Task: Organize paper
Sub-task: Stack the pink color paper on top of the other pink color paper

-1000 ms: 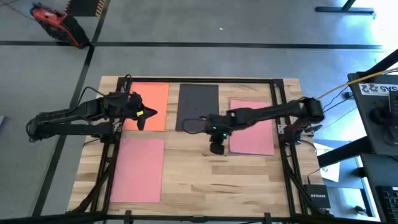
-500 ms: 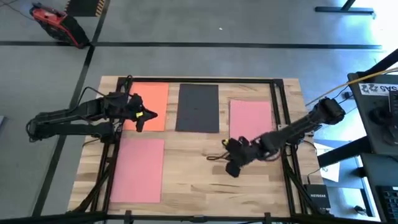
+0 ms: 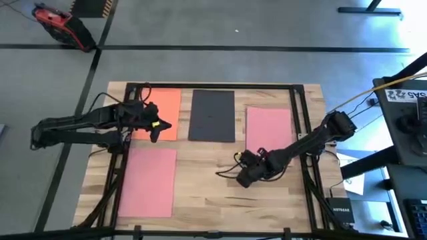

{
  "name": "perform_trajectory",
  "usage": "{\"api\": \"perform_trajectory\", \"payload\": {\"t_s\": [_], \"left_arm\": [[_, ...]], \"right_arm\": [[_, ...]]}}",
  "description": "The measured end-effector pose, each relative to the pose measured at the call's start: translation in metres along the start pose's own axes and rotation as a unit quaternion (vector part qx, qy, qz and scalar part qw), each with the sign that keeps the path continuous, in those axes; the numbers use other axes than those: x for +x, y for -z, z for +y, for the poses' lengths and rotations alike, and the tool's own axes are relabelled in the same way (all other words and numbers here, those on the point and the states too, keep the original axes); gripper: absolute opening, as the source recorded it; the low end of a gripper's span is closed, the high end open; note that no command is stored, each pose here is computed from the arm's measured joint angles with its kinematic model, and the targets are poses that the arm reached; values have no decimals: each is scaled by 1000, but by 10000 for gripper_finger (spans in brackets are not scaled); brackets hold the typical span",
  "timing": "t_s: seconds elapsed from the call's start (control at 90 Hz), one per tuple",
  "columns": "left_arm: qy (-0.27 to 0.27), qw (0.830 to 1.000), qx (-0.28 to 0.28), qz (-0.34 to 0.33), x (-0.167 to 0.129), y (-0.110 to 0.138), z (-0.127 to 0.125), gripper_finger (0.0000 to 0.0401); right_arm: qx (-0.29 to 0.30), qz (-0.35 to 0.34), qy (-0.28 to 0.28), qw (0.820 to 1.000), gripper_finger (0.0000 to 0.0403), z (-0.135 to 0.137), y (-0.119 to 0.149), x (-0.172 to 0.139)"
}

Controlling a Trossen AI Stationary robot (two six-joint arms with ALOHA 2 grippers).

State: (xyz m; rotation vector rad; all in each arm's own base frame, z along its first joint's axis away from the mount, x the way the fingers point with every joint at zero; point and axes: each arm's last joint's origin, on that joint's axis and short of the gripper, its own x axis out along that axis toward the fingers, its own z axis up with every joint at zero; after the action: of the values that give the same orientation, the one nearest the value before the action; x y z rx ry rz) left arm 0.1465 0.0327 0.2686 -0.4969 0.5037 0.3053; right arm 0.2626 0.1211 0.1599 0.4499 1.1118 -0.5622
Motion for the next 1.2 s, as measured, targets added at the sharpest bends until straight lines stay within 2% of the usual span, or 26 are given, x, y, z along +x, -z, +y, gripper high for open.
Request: {"api": "perform_trajectory", "payload": {"t_s": [0.267, 0.522, 0.6, 0.678, 0.756, 0.933, 1.1, 1.2], "left_arm": [[0, 1000, 11, 0, 0, 0, 0, 0], [0, 1000, 12, 0, 0, 0, 0, 0], [-1, 1000, 12, 2, 0, 0, 0, 0], [-1, 1000, 13, 1, 0, 0, 0, 0], [-1, 1000, 14, 2, 0, 0, 0, 0], [-1, 1000, 14, 1, 0, 0, 0, 0], [0, 1000, 14, -1, 0, 0, 0, 0], [0, 1000, 14, -1, 0, 0, 0, 0]], "right_arm": [[-5, -5, 43, 999, 134, -7, -1, 5], [-2, 9, 33, 999, 109, -12, -1, 18], [-3, 14, 37, 999, 86, -13, -1, 18], [-4, 15, 36, 999, 40, -13, -1, 18], [-3, 19, 30, 999, 10, -12, 0, 18], [-1, 20, 3, 1000, 1, -2, -7, 11], [-22, 7, -54, 998, 0, 17, -21, -4], [-20, 2, -63, 998, 0, 23, -28, -12]]}}
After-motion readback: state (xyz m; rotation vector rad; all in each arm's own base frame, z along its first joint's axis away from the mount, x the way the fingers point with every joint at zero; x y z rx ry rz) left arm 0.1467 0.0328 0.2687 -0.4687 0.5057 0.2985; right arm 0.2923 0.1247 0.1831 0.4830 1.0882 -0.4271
